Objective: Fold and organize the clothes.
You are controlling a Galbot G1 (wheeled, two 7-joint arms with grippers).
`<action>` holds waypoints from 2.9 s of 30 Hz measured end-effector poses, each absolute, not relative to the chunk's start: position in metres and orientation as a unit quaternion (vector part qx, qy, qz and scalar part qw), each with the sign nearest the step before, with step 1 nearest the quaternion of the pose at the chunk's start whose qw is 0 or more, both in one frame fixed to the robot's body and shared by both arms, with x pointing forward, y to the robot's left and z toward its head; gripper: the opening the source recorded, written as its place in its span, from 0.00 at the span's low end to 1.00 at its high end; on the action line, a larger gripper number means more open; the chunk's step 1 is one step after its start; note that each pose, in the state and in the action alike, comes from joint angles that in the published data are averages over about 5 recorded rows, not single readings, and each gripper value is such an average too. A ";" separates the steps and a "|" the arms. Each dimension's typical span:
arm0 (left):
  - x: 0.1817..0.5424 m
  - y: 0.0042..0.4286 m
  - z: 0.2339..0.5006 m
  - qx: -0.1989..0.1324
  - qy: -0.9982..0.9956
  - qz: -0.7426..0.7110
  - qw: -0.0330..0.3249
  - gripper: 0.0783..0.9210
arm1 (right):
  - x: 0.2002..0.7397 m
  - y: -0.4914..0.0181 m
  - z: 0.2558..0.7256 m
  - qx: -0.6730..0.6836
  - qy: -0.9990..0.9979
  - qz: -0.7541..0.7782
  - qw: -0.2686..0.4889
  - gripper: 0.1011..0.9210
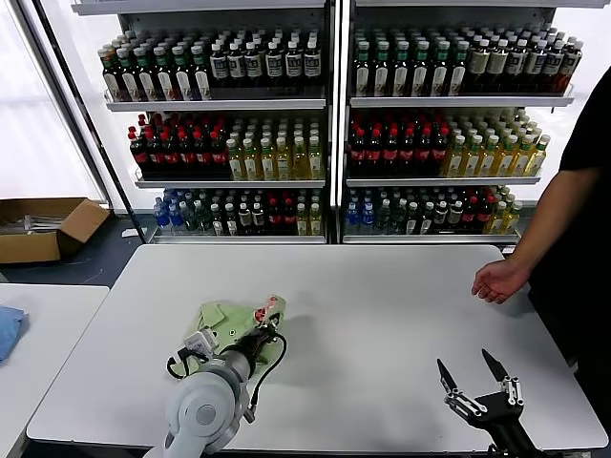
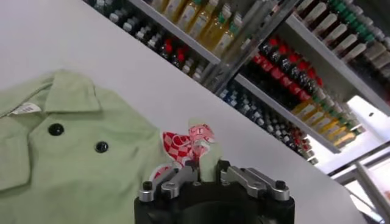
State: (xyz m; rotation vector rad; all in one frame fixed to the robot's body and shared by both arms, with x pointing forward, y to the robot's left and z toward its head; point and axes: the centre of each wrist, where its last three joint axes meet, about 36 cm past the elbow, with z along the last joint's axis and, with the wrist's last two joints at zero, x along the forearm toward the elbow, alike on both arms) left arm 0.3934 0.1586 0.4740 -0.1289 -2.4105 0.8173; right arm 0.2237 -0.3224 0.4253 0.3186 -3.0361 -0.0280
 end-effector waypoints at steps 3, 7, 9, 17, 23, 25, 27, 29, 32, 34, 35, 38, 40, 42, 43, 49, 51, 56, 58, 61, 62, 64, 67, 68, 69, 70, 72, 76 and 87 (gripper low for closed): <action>0.394 0.157 0.477 -0.049 -0.899 0.321 0.292 0.33 | 0.231 -0.312 0.423 0.111 -0.992 -0.014 0.053 0.88; 0.393 0.160 0.482 -0.049 -0.895 0.336 0.288 0.45 | 0.243 -0.293 0.418 0.124 -0.990 -0.027 0.069 0.88; 0.391 0.165 0.487 -0.047 -0.896 0.341 0.282 0.52 | 0.250 -0.282 0.414 0.134 -0.987 -0.037 0.078 0.88; 0.373 0.199 0.509 -0.038 -0.909 0.341 0.236 0.81 | 0.291 -0.220 0.395 0.175 -0.971 -0.104 0.125 0.88; 0.351 0.212 0.522 -0.044 -0.916 0.339 0.207 0.88 | 0.328 -0.175 0.384 0.210 -0.952 -0.129 0.181 0.88; 0.343 0.215 0.524 -0.044 -0.918 0.339 0.201 0.88 | 0.338 -0.162 0.381 0.221 -0.946 -0.128 0.200 0.88; 0.336 0.218 0.526 -0.042 -0.920 0.337 0.196 0.88 | 0.348 -0.150 0.379 0.231 -0.940 -0.125 0.217 0.86; 0.331 0.221 0.528 -0.040 -0.922 0.335 0.192 0.88 | 0.357 -0.140 0.377 0.241 -0.935 -0.120 0.230 0.81; 0.324 0.224 0.530 -0.038 -0.924 0.332 0.187 0.88 | 0.368 -0.128 0.377 0.255 -0.929 -0.112 0.245 0.71; 0.320 0.225 0.532 -0.037 -0.925 0.330 0.184 0.88 | 0.375 -0.122 0.377 0.262 -0.926 -0.106 0.251 0.64; 0.318 0.225 0.532 -0.037 -0.925 0.330 0.183 0.88 | 0.379 -0.119 0.377 0.265 -0.924 -0.104 0.254 0.60; 0.313 0.226 0.534 -0.037 -0.926 0.329 0.182 0.88 | 0.386 -0.114 0.378 0.271 -0.922 -0.097 0.261 0.49; 0.310 0.226 0.534 -0.037 -0.926 0.328 0.182 0.88 | 0.389 -0.112 0.378 0.273 -0.920 -0.092 0.264 0.43; 0.307 0.227 0.535 -0.038 -0.927 0.327 0.182 0.88 | 0.390 -0.112 0.379 0.275 -0.919 -0.087 0.267 0.36; 0.306 0.227 0.535 -0.038 -0.927 0.327 0.182 0.88 | 0.391 -0.112 0.380 0.276 -0.919 -0.084 0.268 0.34; 0.304 0.227 0.535 -0.037 -0.927 0.326 0.179 0.88 | 0.387 -0.127 0.388 0.280 -0.922 -0.051 0.263 0.11; 0.304 0.227 0.535 -0.038 -0.928 0.326 0.178 0.88 | 0.383 -0.139 0.392 0.278 -0.925 -0.032 0.257 0.06; 0.304 0.227 0.535 -0.040 -0.929 0.324 0.176 0.88 | 0.371 -0.184 0.402 0.264 -0.931 0.017 0.252 0.02; 0.305 0.226 0.534 -0.041 -0.928 0.325 0.176 0.88 | 0.366 -0.205 0.405 0.254 -0.932 0.036 0.254 0.02; 0.307 0.224 0.533 -0.043 -0.927 0.327 0.177 0.88 | 0.358 -0.231 0.409 0.240 -0.934 0.060 0.256 0.03; 0.308 0.223 0.532 -0.044 -0.927 0.327 0.177 0.88 | 0.356 -0.238 0.411 0.236 -0.935 0.066 0.256 0.04; 0.309 0.222 0.531 -0.044 -0.927 0.328 0.177 0.88 | 0.352 -0.249 0.413 0.228 -0.937 0.078 0.253 0.08; 0.309 0.221 0.531 -0.044 -0.927 0.328 0.178 0.88 | 0.346 -0.262 0.418 0.213 -0.943 0.092 0.240 0.19; 0.309 0.221 0.531 -0.044 -0.927 0.327 0.178 0.88 | 0.344 -0.264 0.420 0.208 -0.945 0.095 0.233 0.22; 0.309 0.222 0.530 -0.043 -0.927 0.326 0.178 0.88 | 0.341 -0.266 0.421 0.204 -0.947 0.097 0.226 0.25; 0.309 0.222 0.530 -0.042 -0.927 0.326 0.178 0.88 | 0.339 -0.266 0.424 0.200 -0.950 0.099 0.218 0.29; 0.308 0.222 0.531 -0.041 -0.928 0.325 0.177 0.88 | 0.335 -0.265 0.428 0.194 -0.955 0.100 0.200 0.35; 0.306 0.224 0.532 -0.039 -0.929 0.323 0.175 0.88 | 0.332 -0.254 0.433 0.188 -0.963 0.096 0.166 0.50; 0.301 0.225 0.529 -0.037 -0.930 0.321 0.178 0.88 | 0.359 -0.209 0.401 0.175 -0.968 0.064 0.169 0.85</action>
